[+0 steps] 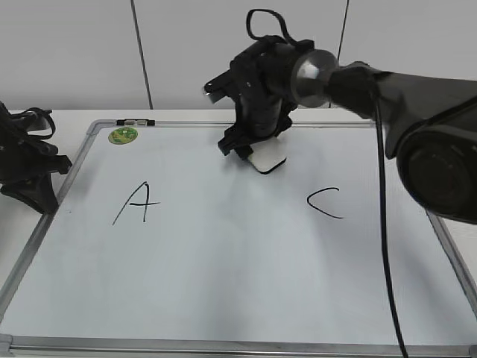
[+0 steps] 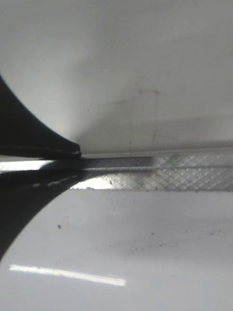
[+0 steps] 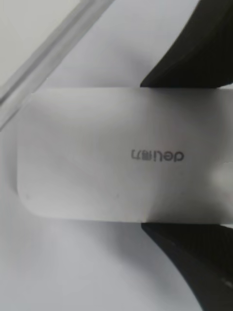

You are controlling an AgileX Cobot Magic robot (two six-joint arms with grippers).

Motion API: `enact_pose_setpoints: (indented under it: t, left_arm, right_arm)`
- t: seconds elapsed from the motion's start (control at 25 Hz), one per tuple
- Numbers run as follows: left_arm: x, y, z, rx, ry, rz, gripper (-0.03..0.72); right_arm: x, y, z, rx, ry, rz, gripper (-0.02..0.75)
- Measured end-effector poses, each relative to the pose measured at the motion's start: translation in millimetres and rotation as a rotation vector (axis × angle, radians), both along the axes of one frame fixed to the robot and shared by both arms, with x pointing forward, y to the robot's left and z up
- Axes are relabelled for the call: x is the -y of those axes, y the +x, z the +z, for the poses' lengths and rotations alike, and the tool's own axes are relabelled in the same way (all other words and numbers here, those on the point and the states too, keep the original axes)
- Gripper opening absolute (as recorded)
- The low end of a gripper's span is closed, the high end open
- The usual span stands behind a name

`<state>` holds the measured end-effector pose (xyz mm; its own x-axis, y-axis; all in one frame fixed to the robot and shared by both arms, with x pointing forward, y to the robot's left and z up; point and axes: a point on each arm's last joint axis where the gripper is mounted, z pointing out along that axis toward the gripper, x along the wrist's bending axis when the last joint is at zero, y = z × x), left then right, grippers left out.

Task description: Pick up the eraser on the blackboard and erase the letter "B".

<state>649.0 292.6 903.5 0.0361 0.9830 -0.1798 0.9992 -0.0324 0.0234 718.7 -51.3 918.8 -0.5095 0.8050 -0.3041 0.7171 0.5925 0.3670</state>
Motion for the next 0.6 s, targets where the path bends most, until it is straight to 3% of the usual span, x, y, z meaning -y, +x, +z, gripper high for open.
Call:
enact_pose_setpoints:
  t: [0.32,0.6]
  left_arm:
    - [0.0,0.0,0.0,0.0,0.0,0.0,0.011]
    - [0.0,0.0,0.0,0.0,0.0,0.0,0.011]
  right_arm:
    - [26.9,4.5,26.1,-0.023,-0.025,-0.074,0.538]
    - [39.8,-16.9,125.0,0.066,0.016,-0.101,0.538]
